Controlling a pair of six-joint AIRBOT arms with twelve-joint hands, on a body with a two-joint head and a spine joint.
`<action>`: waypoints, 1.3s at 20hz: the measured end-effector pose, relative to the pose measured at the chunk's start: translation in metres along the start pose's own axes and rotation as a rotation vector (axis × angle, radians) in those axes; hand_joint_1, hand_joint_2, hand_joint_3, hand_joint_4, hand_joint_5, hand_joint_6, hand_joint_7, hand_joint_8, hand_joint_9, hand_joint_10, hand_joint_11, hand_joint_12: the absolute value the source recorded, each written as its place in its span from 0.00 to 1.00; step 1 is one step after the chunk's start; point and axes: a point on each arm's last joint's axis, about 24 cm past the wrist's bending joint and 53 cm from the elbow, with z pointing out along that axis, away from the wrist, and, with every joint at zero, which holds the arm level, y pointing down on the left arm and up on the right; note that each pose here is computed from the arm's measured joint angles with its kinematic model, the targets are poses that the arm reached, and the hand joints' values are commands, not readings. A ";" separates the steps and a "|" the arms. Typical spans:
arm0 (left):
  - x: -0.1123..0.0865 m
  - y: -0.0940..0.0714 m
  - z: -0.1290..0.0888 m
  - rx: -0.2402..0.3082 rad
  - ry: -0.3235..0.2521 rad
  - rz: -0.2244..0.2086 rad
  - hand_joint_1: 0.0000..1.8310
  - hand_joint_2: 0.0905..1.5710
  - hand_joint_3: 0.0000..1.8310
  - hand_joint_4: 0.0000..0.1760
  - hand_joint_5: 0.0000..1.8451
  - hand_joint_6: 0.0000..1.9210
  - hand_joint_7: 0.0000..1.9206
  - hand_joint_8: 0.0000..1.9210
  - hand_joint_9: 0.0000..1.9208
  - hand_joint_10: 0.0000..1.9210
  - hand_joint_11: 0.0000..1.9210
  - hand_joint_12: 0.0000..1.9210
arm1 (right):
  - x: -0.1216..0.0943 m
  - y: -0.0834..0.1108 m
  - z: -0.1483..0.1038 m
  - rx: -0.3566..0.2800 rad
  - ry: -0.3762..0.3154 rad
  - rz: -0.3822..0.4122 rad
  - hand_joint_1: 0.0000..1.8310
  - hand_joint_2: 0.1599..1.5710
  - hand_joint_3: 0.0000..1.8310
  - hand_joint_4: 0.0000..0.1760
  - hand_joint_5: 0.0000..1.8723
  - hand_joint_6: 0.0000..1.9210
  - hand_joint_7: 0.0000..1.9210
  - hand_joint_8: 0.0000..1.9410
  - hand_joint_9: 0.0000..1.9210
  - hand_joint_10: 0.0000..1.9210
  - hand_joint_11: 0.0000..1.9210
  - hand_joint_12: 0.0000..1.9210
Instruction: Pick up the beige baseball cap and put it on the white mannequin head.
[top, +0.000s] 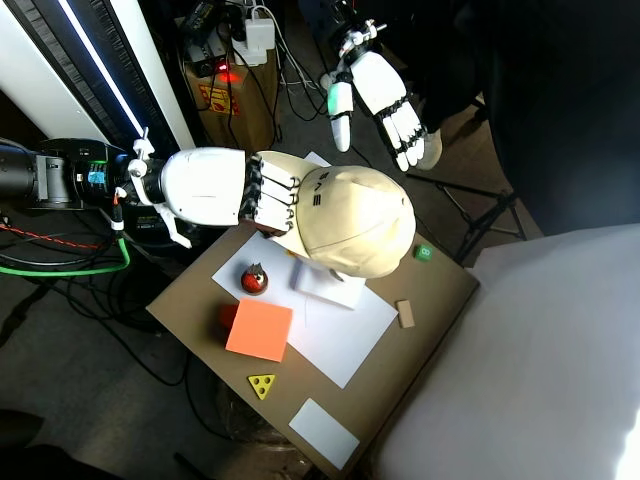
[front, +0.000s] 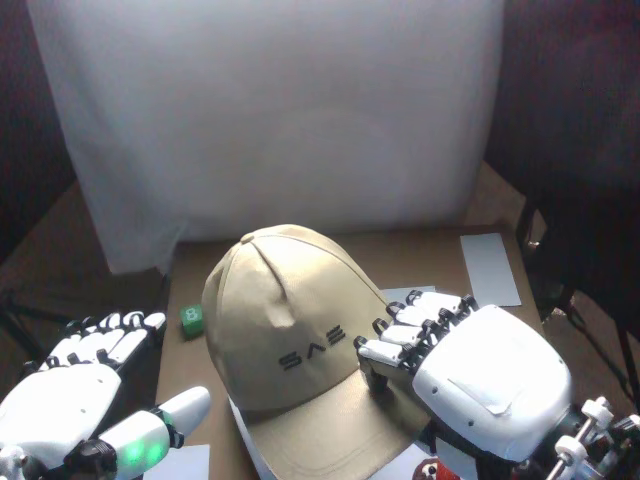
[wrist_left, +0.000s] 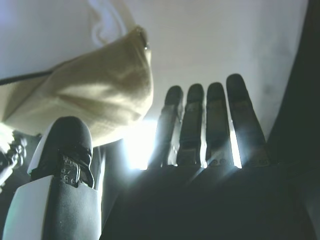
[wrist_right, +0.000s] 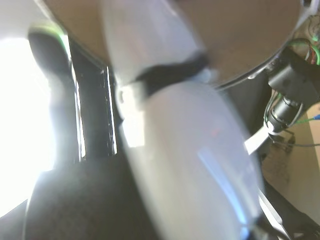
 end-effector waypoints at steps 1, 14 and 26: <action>-0.002 0.000 -0.001 -0.005 -0.003 0.000 0.00 0.72 0.00 0.00 0.06 0.00 0.05 0.00 0.03 0.00 0.00 0.21 | 0.001 -0.001 -0.003 -0.005 0.007 -0.013 0.51 0.62 0.00 0.00 0.39 0.02 0.39 0.01 0.29 0.09 0.15 0.65; -0.052 -0.024 -0.027 -0.181 -0.074 -0.038 0.00 0.72 0.00 0.00 0.08 0.00 0.07 0.00 0.07 0.01 0.00 0.24 | 0.047 -0.020 -0.047 -0.026 0.236 -0.150 0.13 0.53 0.00 0.84 0.00 0.00 0.00 0.00 0.00 0.00 0.00 0.10; -0.054 -0.039 -0.076 -0.455 0.016 -0.103 0.00 0.73 0.00 0.00 0.07 0.00 0.04 0.00 0.04 0.00 0.00 0.23 | 0.017 -0.004 -0.052 0.059 0.416 -0.055 0.11 0.50 0.00 0.89 0.00 0.00 0.00 0.00 0.00 0.00 0.00 0.06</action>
